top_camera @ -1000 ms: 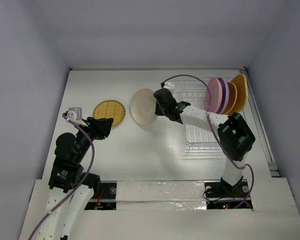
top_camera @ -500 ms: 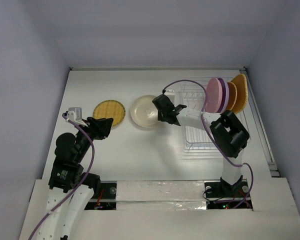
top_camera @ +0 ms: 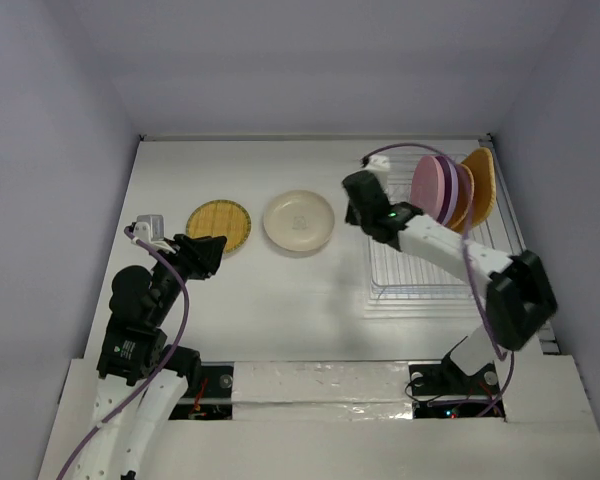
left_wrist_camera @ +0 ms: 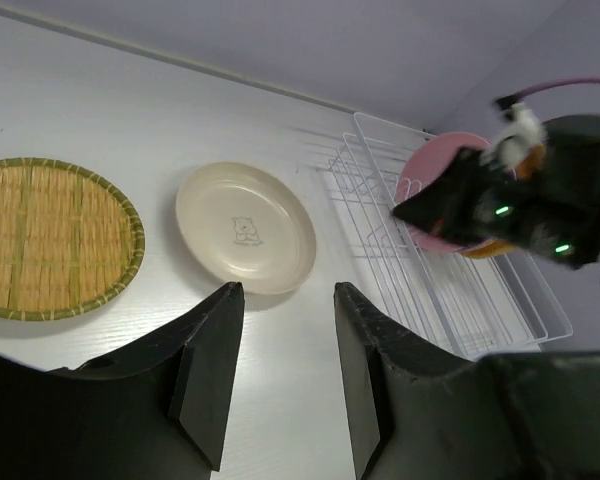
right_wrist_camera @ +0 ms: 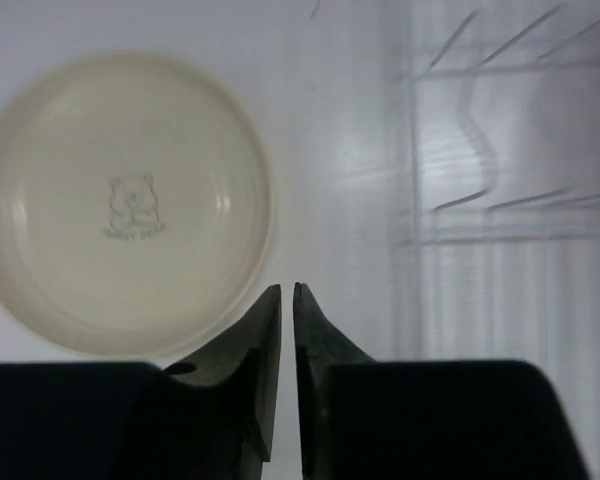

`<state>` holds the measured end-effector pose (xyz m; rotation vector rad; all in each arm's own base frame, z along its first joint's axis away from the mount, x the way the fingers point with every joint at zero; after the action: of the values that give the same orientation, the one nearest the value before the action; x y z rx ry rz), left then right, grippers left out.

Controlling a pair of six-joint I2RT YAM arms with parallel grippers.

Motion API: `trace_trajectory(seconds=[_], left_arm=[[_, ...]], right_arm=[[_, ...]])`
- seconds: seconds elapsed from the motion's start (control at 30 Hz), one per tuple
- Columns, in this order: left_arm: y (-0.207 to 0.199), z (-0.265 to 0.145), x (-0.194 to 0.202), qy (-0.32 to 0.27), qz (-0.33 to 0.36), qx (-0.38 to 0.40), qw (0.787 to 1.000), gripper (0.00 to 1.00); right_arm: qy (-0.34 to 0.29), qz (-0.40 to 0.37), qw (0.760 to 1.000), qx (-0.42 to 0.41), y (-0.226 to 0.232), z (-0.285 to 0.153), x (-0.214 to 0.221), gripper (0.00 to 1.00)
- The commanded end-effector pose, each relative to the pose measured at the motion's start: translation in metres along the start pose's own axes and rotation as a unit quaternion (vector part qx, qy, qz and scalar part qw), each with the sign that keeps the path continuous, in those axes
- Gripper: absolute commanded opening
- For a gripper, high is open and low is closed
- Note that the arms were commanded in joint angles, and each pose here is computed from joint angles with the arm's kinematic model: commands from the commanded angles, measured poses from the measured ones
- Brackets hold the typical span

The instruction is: Unload the plates from the dish rack

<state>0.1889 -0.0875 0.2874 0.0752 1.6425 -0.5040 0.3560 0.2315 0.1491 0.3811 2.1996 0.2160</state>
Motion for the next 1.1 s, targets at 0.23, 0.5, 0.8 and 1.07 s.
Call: trace_trajectory(seconds=[0.23,0.5,0.8,1.07], left_arm=[[-0.002,-0.002,-0.013,-0.032,0.006,0.005,0.999,0.36],[-0.004,-0.003,-0.014,-0.034,0.006,0.011,0.999,0.33],[-0.006,-0.006,-0.015,-0.038,0.007,0.015,0.999,0.35],[-0.010,-0.009,-0.017,-0.043,0.008,0.020,0.999,0.37]], right_arm=[[-0.159,0.093,0.976,0.118,-0.137,-0.063,-0.133,0.00],[-0.145,0.068,0.974,0.162,-0.160,-0.063,-0.144,0.47],[-0.116,0.046,0.973,0.194,-0.168,-0.043,-0.153,0.43],[-0.096,0.011,0.963,0.252,-0.177,-0.030,-0.155,0.34]])
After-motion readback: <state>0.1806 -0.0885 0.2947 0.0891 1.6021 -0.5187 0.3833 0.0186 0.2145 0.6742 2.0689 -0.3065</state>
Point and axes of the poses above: each gripper's point midway between its finger pads, its own z axis out along the fingers, its own y axis along the line the jaws close on, x = y × z, the point moved 3 cm from there along -z, back along the fingers, and after that the axes turned 15 degrees about z, right-handed, at the moved point
